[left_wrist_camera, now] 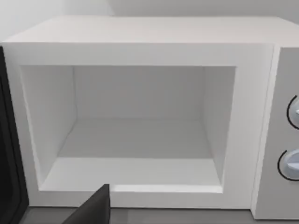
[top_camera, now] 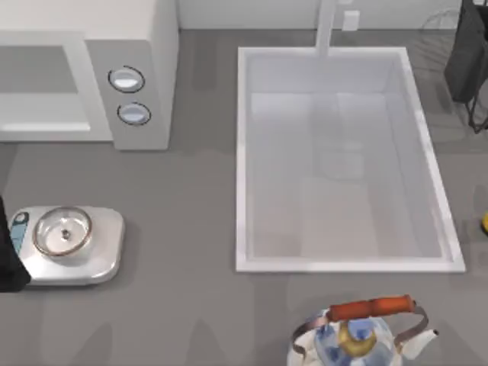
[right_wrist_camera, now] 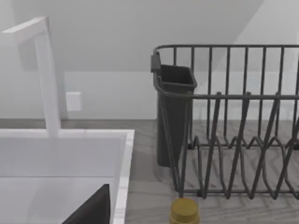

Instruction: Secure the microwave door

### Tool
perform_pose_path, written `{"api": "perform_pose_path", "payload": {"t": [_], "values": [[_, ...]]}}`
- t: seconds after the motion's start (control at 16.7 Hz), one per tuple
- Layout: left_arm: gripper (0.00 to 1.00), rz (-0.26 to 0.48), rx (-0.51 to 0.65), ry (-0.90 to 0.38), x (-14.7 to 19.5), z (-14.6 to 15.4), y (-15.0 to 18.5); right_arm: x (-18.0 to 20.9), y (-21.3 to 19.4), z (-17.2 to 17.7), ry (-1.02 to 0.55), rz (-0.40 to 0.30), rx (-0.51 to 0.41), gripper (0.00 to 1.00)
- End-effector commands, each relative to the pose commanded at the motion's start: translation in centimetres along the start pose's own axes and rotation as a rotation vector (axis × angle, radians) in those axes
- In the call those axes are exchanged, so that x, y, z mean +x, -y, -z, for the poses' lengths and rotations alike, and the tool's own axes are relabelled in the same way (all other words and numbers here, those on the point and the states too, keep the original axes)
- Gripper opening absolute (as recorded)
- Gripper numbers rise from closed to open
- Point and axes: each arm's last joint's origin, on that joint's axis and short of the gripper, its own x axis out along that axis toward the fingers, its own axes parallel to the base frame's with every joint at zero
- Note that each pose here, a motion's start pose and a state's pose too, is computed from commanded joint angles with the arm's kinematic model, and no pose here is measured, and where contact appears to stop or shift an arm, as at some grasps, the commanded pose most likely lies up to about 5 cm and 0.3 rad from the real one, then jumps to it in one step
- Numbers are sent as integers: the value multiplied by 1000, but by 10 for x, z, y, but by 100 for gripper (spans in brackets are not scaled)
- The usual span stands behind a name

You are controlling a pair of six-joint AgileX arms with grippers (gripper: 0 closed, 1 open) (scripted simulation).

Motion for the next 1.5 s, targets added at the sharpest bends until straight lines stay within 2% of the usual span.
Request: {"api": "perform_pose_path", "payload": {"t": [0.06,0.84,1.5], "values": [[100,0,0,0,0,0,0,0,0,0,0,0,0,100],[2,0,0,0,0,0,0,0,0,0,0,0,0,100],[0,0,0,0,0,-2,-1,0,0,0,0,0,0,100]]}}
